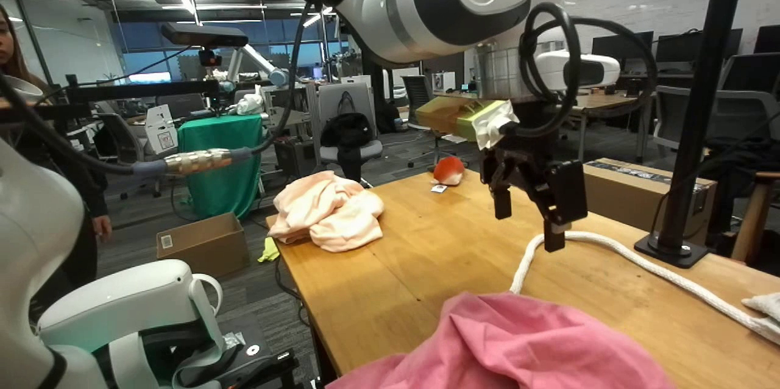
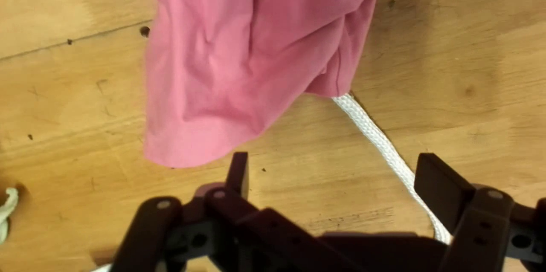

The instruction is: Pick up the cloths and put them around the table.

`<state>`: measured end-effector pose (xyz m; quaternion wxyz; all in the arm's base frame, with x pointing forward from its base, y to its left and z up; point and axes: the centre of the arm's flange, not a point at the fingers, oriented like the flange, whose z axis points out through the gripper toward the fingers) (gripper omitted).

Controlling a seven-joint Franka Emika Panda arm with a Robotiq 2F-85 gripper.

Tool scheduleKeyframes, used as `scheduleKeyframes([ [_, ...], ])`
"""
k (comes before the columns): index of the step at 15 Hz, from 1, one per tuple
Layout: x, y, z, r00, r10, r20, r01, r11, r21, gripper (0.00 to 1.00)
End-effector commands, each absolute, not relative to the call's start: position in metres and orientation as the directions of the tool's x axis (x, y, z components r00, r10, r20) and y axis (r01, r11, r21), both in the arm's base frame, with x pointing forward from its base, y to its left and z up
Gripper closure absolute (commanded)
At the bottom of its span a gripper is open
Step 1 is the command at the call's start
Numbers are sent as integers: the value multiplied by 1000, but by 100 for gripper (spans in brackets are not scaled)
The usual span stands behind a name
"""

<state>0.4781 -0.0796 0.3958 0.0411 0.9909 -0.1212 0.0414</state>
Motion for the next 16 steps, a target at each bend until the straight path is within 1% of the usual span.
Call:
scheduleKeyframes([
  [1, 503, -66, 399, 992, -110, 62, -114, -991, 75, 0],
  [6, 520, -54, 381, 997, 75, 8, 74, -994, 80, 0],
  [11, 544, -44, 368, 962, 270, -45, 273, -958, 87, 0],
  [16, 558, -42, 354, 915, 398, -70, 402, -913, 65, 0],
])
